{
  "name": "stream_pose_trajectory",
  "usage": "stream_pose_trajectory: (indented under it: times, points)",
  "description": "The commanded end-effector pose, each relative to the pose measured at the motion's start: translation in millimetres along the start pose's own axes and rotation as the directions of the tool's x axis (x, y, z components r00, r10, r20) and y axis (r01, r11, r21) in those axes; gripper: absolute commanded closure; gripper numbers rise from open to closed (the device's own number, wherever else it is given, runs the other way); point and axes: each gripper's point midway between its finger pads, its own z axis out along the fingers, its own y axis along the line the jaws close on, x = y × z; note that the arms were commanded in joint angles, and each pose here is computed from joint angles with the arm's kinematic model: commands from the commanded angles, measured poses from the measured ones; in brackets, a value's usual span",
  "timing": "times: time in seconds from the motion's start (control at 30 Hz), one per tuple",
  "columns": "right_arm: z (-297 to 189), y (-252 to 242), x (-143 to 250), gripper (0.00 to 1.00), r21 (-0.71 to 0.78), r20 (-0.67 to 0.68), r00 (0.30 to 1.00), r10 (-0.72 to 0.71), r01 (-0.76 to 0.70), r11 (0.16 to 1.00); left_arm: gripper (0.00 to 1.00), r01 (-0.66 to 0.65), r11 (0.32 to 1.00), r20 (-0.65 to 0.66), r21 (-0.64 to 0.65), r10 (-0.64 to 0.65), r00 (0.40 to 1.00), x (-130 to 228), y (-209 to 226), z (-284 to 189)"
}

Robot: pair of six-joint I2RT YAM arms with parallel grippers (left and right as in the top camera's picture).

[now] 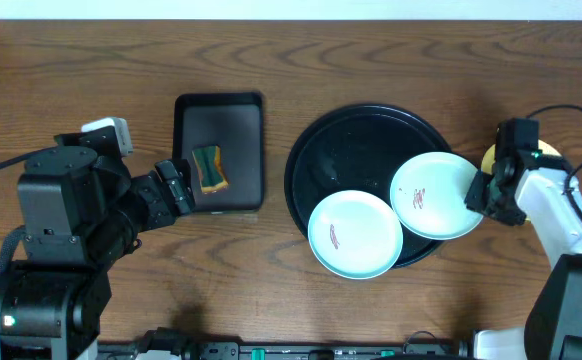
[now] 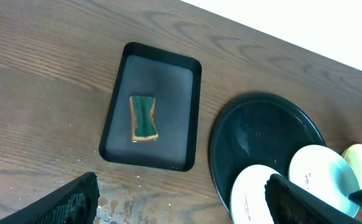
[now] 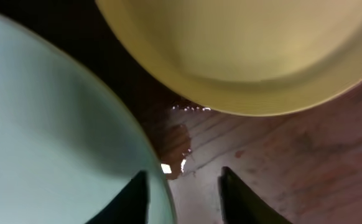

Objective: Clean dirty plates on tray and stack at the side

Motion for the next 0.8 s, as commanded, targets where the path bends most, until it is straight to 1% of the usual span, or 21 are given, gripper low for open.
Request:
stream_pose_trajectory:
  times: [0.0, 0.03, 0.07, 0.1, 0.23, 0.3, 0.33, 0.37, 0.43, 0.47, 0.57, 0.67, 0.77]
  points:
    - [7.3, 8.2, 0.6, 0.83, -0.041, 0.014, 1.000, -0.005, 0.005, 0.999, 0.14, -0.003, 1.000, 0.005, -0.005, 0.003, 1.000, -1.4, 1.1, -1.2]
    - [7.2, 13.0, -0.7, 0.89, -0.067, 0.019, 1.000, -0.012, 0.013, 0.998, 0.14, -0.003, 1.000, 0.005, -0.005, 0.003, 1.000, -1.4, 1.1, -1.2]
    - [6.9, 16.6, -2.0, 0.97, -0.086, 0.023, 1.000, -0.018, 0.020, 0.996, 0.14, -0.003, 1.000, 0.005, -0.005, 0.003, 1.000, -1.4, 1.1, -1.2]
    - [5.3, 20.4, -4.0, 0.99, -0.107, 0.029, 0.999, -0.019, 0.022, 0.994, 0.14, -0.003, 1.000, 0.005, -0.005, 0.003, 1.000, -1.4, 1.1, -1.2]
    - [-12.4, 32.8, -21.1, 0.99, -0.171, 0.085, 0.996, -0.016, 0.031, 0.985, 0.14, -0.003, 1.000, 0.005, -0.005, 0.003, 1.000, -1.4, 1.1, -1.2]
    - [-28.8, 49.1, -33.3, 0.99, -0.254, 0.132, 0.991, -0.019, 0.052, 0.966, 0.14, -0.003, 1.000, 0.005, -0.005, 0.003, 1.000, -1.4, 1.1, -1.2]
    - [-38.3, 61.3, -39.1, 0.99, -0.316, 0.155, 0.988, -0.018, 0.067, 0.947, 0.14, -0.003, 1.000, 0.005, -0.004, 0.003, 1.000, -1.4, 1.1, -1.3]
    - [-51.7, 82.0, -45.1, 0.99, -0.415, 0.184, 0.983, -0.023, 0.099, 0.905, 0.14, -0.003, 1.000, 0.005, -0.005, 0.003, 1.000, -1.4, 1.1, -1.2]
    - [-65.6, 108.5, -48.4, 0.99, -0.517, 0.217, 0.975, -0.038, 0.148, 0.843, 0.14, -0.003, 1.000, 0.005, -0.005, 0.003, 1.000, -1.4, 1.1, -1.2]
    - [-68.9, 117.4, -48.1, 0.99, -0.538, 0.223, 0.974, -0.041, 0.158, 0.828, 0.14, -0.003, 1.000, 0.005, -0.005, 0.003, 1.000, -1.4, 1.1, -1.2]
    - [-65.6, 136.5, -45.3, 0.99, -0.526, 0.236, 0.970, -0.051, 0.172, 0.833, 0.14, -0.003, 1.000, 0.005, -0.005, 0.003, 1.000, -1.4, 1.1, -1.2]
    - [-50.2, 151.0, -43.3, 0.99, -0.463, 0.246, 0.968, -0.050, 0.163, 0.871, 0.14, -0.003, 1.000, 0.005, -0.005, 0.003, 1.000, -1.4, 1.1, -1.2]
    - [-28.3, 164.7, -38.2, 0.99, -0.409, 0.231, 0.972, -0.030, 0.125, 0.904, 0.14, -0.003, 1.000, 0.005, -0.005, 0.003, 1.000, -1.4, 1.1, -1.2]
